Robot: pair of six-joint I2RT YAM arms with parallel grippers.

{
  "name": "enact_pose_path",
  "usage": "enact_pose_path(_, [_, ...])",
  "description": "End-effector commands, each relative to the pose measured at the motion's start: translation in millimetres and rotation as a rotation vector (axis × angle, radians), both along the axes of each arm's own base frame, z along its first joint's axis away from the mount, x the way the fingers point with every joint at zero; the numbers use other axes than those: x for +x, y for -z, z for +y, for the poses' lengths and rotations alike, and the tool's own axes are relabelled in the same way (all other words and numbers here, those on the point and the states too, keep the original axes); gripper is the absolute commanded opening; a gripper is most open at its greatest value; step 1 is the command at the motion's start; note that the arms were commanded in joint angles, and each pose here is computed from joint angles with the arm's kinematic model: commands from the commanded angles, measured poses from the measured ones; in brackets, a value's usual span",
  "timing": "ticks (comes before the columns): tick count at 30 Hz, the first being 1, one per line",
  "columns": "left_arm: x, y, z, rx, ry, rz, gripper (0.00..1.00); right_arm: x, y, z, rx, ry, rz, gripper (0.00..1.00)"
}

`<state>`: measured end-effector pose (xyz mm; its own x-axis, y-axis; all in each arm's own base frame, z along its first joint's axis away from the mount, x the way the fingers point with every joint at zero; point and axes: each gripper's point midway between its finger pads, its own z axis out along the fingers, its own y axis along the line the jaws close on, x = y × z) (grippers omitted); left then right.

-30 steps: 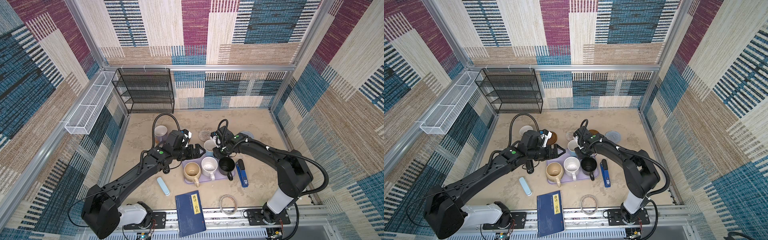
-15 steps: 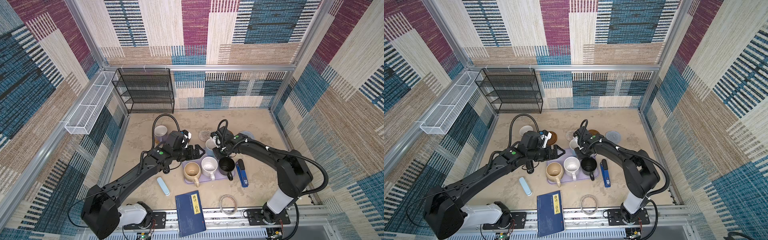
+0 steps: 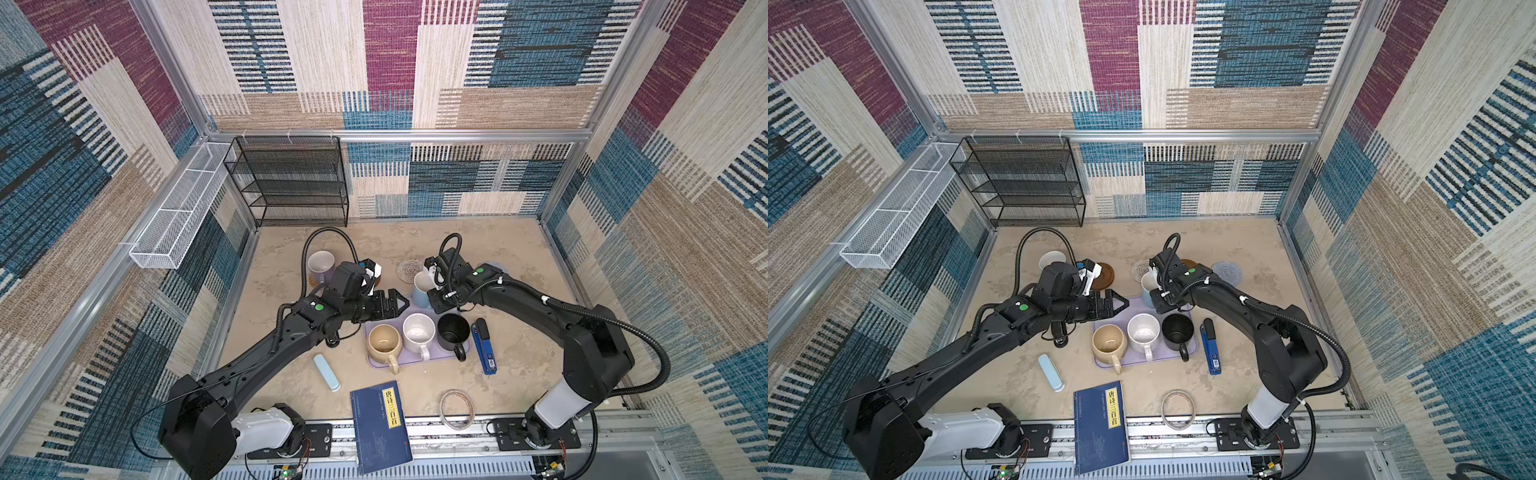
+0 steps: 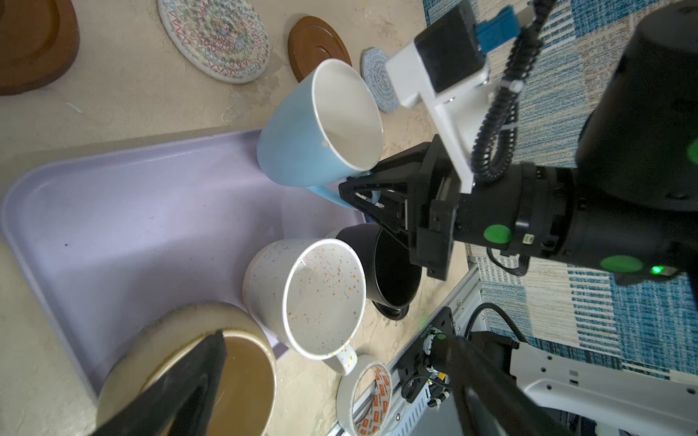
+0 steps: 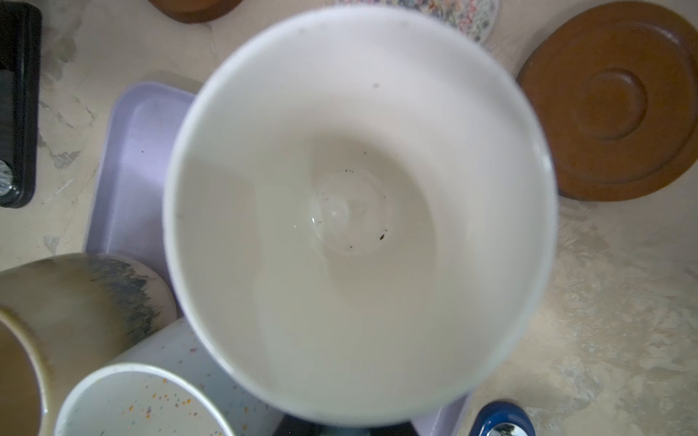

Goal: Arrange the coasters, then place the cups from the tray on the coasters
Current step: 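Lower the right gripper onto the light blue mug and grasp its rim, then lift the light blue mug and carry it toward the brown wooden coaster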

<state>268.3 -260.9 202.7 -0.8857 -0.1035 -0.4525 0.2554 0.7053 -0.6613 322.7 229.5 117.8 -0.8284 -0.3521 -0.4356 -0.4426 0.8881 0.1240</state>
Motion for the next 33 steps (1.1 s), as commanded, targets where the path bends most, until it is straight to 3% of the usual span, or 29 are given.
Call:
enact_pose_path(1, [4, -7, 6, 0.011, -0.015, -0.036, 0.95, 10, -19, 9, 0.061, 0.018, -0.054, 0.00])
enact_pose_path(13, [14, -12, 27, 0.031, -0.101, -0.005, 1.00, 28, -58, 30, 0.109, 0.119, -0.086, 0.00])
enact_pose_path(20, [26, -25, 62, 0.044, -0.184, -0.008, 1.00, 54, -79, 59, 0.132, 0.153, -0.115, 0.00])
enact_pose_path(29, [46, -49, 96, -0.038, -0.249, -0.037, 1.00, 81, -88, 101, 0.189, 0.154, -0.120, 0.00])
enact_pose_path(33, [55, -54, 104, -0.049, -0.271, -0.038, 1.00, 95, -81, 113, 0.148, 0.187, -0.113, 0.00])
